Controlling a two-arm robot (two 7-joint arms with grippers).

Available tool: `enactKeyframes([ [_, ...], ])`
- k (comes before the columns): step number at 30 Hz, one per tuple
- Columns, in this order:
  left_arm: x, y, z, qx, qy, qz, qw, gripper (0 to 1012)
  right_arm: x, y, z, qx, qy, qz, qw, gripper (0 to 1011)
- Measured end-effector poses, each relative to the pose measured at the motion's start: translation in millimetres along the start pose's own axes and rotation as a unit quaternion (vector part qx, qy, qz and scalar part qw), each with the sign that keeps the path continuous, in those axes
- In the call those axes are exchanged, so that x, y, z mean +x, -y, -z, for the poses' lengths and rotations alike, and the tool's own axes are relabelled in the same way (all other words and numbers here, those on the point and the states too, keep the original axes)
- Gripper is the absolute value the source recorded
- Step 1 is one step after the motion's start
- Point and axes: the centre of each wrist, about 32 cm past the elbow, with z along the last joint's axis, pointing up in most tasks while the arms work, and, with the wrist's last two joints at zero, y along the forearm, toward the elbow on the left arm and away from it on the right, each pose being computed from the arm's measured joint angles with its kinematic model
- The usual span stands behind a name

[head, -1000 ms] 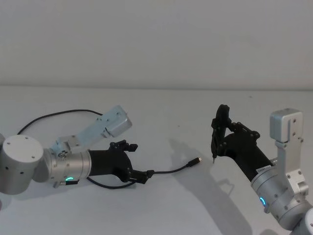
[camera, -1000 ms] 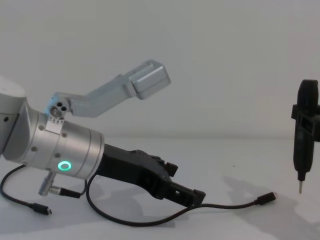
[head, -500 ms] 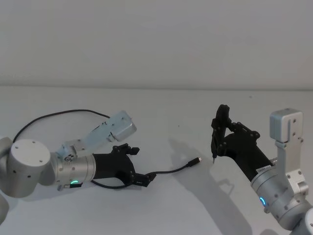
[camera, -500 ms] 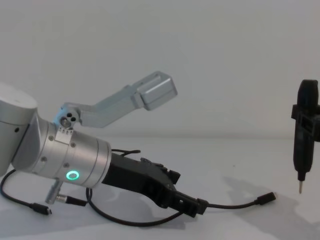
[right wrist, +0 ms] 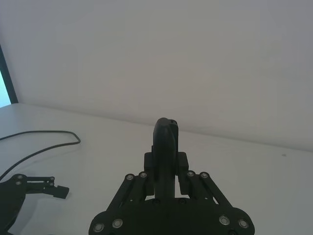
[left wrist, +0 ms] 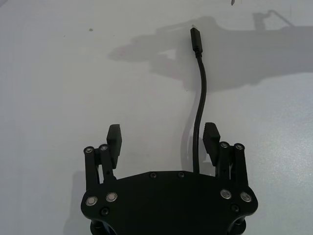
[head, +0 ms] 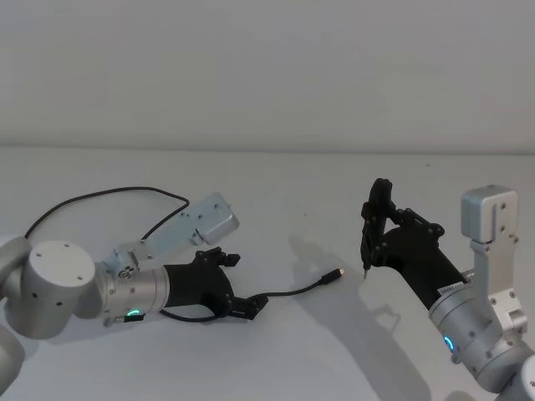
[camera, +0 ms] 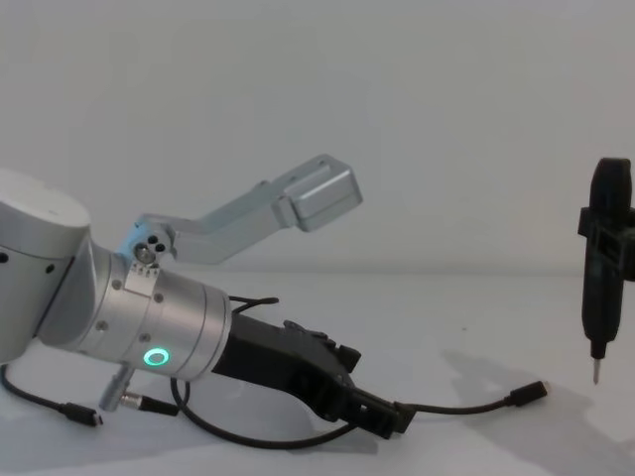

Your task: Pick up the data cable with the one hand.

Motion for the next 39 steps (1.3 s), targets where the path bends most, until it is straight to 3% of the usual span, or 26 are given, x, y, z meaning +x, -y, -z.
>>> enactKeyframes([
  [8, -0.4, 1.7, 0.2, 0.003, 0.001, -0.002, 1.0000, 816, 0.0, 0.0, 0.0, 0.000, 0.000, 0.000, 1.0000, 275],
  [20, -0.7, 2.9, 0.2, 0.004, 0.001, -0.003, 1.0000, 397, 0.0, 0.0, 0.0, 0.000, 0.000, 0.000, 1.0000, 274],
  [23, -0.7, 2.9, 0.2, 0.004, 0.001, -0.004, 1.0000, 340, 0.0, 0.0, 0.0, 0.000, 0.000, 0.000, 1.0000, 275],
  [31, -0.7, 3.1, 0.3, 0.005, 0.001, -0.004, 1.0000, 73, 0.0, 0.0, 0.0, 0.000, 0.000, 0.000, 1.0000, 275],
  [39, -0.9, 3.2, 0.5, 0.005, 0.001, -0.004, 1.0000, 39, 0.0, 0.0, 0.0, 0.000, 0.000, 0.000, 1.0000, 275],
])
